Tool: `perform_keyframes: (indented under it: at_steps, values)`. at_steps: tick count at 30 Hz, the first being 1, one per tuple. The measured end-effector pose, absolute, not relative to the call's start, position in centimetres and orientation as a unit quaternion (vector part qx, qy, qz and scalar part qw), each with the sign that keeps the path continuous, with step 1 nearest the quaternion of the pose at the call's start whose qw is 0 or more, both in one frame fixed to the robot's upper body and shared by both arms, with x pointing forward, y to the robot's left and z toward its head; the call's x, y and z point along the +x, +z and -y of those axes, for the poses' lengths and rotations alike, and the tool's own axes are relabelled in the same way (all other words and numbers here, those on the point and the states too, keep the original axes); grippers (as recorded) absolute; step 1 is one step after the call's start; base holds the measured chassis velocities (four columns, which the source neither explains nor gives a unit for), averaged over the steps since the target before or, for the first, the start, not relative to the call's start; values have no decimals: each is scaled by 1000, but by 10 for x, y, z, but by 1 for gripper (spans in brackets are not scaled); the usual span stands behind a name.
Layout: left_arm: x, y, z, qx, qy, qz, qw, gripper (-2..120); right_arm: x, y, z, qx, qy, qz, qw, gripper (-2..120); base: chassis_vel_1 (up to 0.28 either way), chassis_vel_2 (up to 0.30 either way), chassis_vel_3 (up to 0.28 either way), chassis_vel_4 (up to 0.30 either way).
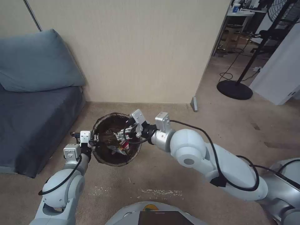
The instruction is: Pick up the trash bin, then pick up the garbage from the floor and place it into the trash bin.
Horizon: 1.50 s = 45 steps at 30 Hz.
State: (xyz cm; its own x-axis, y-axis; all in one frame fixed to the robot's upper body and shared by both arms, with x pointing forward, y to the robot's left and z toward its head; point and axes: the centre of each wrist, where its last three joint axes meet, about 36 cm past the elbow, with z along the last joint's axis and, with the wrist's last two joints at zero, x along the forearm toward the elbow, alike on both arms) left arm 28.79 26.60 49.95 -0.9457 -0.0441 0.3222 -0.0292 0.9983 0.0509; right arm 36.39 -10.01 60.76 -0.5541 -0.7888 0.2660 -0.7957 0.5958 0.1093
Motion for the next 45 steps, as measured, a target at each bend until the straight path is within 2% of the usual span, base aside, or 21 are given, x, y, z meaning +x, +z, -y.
perform_keyframes:
  at_steps: [2, 5, 12, 20, 28, 37, 45]
  values:
    - [288, 500, -266, 19, -23, 986, 164, 3, 364, 612, 103, 448, 9, 883, 139, 100, 0, 0, 0, 0]
    - [288, 500, -267, 20, -21, 986, 164, 3, 368, 629, 125, 445, -7, 890, 100, 100, 0, 0, 0, 0]
    - [288, 500, -267, 21, -19, 986, 162, 3, 374, 632, 159, 414, -15, 909, 43, 100, 0, 0, 0, 0]
    - [287, 502, -270, 24, -20, 986, 161, 3, 362, 593, 204, 320, -16, 947, 36, 100, 0, 0, 0, 0]
    - [286, 501, -270, 24, -19, 986, 161, 3, 338, 545, 230, 198, 23, 980, -4, 100, 0, 0, 0, 0]
    - [286, 502, -271, 25, -19, 987, 160, 3, 294, 485, 227, 78, 30, 996, -29, 100, 0, 0, 0, 0]
    - [286, 502, -272, 25, -15, 987, 159, 3, 257, 454, 216, 28, 40, 998, -27, 100, 0, 0, 0, 0]
